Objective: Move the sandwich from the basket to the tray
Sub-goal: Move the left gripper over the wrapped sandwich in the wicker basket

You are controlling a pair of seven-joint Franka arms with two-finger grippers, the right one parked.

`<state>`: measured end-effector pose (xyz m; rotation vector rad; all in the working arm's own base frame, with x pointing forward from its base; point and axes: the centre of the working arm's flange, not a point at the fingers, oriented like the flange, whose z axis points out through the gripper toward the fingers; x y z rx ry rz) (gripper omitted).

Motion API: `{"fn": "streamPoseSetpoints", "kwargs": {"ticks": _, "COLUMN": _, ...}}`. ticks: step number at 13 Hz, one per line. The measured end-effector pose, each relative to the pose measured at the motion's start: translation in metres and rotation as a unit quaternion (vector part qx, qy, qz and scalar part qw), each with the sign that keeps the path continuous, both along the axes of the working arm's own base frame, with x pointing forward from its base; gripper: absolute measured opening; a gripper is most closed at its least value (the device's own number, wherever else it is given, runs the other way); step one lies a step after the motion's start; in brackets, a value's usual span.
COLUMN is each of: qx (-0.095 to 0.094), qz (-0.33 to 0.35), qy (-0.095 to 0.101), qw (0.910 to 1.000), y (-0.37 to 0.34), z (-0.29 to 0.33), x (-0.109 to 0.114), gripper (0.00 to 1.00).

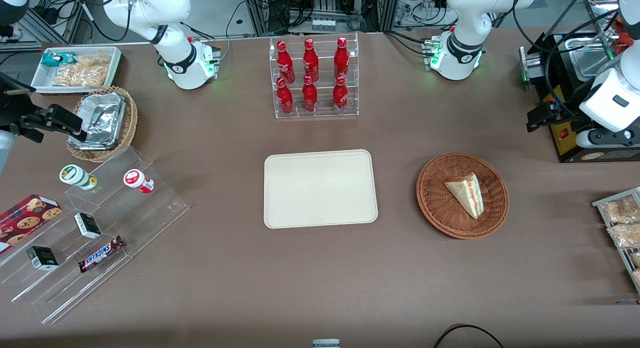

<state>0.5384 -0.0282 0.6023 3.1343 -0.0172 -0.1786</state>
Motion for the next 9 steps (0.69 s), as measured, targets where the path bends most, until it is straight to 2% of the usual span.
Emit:
{"fn": "streamPoseSetpoints", "kwargs": {"ticks": 3, "qx": -0.001, "qz": -0.01, "qy": 0.004, "qw": 0.9999, "y": -0.004, "z": -0.004, "x": 0.0, "gripper": 1.0}}
{"fn": "streamPoseSetpoints", "kwargs": {"ticks": 7, "qx": 0.0, "qz": -0.013, "qy": 0.038, "qw": 0.9992, "y": -0.005, "z": -0.041, "x": 0.006, "gripper": 1.0}}
{"fn": "streamPoseSetpoints", "kwargs": {"ticks": 9, "qx": 0.0, "qz": -0.013, "qy": 0.043, "qw": 0.999, "y": -0.005, "z": -0.067, "x": 0.009, "gripper": 1.0}}
